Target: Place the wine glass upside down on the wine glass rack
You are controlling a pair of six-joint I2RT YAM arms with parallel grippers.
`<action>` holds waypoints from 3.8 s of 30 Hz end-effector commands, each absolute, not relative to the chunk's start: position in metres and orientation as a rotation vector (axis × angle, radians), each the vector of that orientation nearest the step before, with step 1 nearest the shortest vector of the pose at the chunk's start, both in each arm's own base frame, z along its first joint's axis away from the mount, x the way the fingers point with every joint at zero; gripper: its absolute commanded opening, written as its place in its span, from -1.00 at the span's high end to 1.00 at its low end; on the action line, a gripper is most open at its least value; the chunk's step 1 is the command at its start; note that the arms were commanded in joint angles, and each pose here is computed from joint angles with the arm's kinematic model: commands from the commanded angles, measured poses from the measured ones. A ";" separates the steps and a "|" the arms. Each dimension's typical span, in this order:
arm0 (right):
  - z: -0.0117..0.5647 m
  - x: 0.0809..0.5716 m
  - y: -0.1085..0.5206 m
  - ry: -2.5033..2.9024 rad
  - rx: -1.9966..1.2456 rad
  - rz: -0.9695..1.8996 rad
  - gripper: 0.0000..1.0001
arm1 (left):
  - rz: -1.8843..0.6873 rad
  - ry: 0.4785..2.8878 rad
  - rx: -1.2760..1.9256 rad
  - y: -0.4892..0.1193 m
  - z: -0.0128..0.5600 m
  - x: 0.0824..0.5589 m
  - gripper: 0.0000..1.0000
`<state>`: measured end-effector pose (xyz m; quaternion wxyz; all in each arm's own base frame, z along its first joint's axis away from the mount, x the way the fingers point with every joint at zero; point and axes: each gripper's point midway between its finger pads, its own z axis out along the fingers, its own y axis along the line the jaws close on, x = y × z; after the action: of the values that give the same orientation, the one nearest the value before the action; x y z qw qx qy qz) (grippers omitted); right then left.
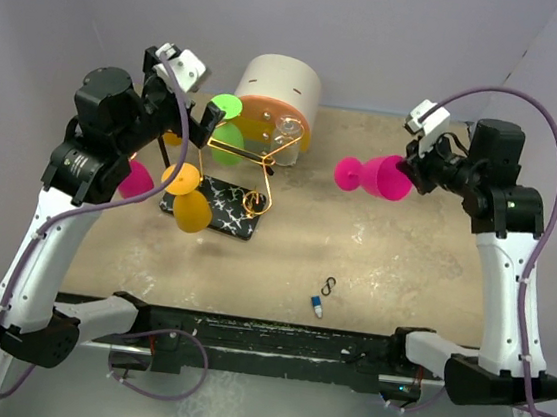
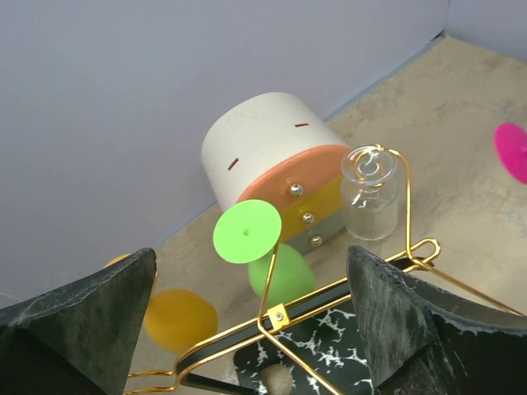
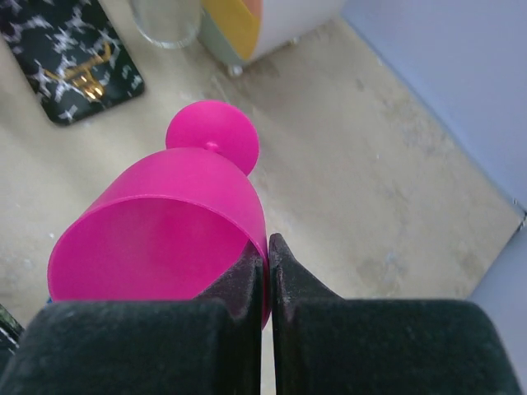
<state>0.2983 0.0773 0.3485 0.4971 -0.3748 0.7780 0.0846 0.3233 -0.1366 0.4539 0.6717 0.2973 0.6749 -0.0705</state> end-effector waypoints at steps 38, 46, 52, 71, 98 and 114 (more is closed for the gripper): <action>0.562 0.308 0.198 1.274 -0.694 0.614 1.00 | -0.984 1.529 0.514 -0.229 0.499 0.314 -0.87; 0.556 0.308 0.199 1.280 -0.702 0.593 1.00 | -1.030 1.532 0.513 -0.239 0.499 0.325 -0.16; 0.548 0.311 0.201 1.300 -0.707 0.586 1.00 | -1.041 1.517 0.517 -0.242 0.501 0.328 -0.12; 0.536 0.312 0.211 1.320 -0.734 0.620 1.00 | -1.008 1.525 0.513 -0.248 0.500 0.340 0.52; 0.522 0.273 0.198 1.302 -0.850 0.583 -0.56 | -0.531 1.443 0.568 -0.187 0.514 0.326 1.00; 0.432 0.276 0.144 1.566 -0.903 0.411 -0.88 | -0.388 1.388 1.015 -0.177 0.481 0.257 1.00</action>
<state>0.2746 0.1505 0.4614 0.6346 -0.3707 0.6499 0.1938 0.2812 -0.1761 0.4828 0.6401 0.3713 0.6454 -0.1896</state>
